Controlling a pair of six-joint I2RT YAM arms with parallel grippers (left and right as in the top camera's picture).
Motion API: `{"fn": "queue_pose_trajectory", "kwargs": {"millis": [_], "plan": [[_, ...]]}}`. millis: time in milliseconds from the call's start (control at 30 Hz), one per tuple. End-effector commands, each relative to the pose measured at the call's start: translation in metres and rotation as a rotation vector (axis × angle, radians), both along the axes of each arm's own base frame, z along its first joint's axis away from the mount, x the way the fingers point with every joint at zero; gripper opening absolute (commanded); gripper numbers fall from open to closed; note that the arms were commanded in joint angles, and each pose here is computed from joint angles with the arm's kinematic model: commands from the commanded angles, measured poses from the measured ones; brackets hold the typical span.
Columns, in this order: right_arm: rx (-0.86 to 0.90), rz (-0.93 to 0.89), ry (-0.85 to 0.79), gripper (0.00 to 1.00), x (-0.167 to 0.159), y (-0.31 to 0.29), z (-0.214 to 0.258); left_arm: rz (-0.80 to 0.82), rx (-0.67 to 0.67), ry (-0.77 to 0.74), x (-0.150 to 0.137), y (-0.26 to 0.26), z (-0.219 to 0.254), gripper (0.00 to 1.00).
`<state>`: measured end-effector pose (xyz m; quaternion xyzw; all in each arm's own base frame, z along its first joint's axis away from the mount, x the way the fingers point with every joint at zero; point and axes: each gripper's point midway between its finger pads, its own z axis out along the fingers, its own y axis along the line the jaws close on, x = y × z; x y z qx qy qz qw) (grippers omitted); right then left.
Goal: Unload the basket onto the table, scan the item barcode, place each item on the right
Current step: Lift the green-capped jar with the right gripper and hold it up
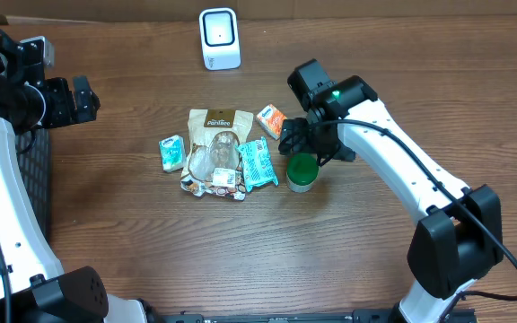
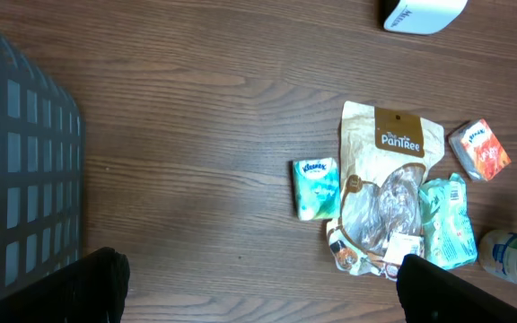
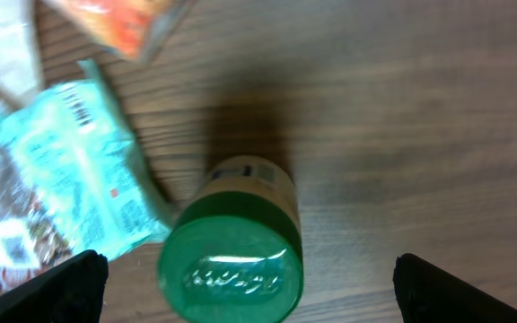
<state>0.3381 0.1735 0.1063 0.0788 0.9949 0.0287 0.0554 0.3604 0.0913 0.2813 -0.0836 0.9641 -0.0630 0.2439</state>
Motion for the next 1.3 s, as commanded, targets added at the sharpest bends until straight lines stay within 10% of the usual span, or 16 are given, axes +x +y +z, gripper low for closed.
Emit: {"fn": "queue_pose_trajectory", "kwargs": {"millis": [0,833,1267], "plan": [[0.020,-0.191,0.034,1.00,-0.009,-0.001,-0.013,-0.021,0.005,-0.009,0.002,-0.001,0.002,1.00],[0.032,-0.255,0.046,1.00,-0.021,0.010,-0.039,-0.021,0.005,-0.009,0.002,-0.001,0.002,1.00],[0.019,-0.171,0.048,0.75,-0.023,0.009,-0.039,-0.021,0.005,-0.009,0.002,-0.001,0.002,1.00]]}}
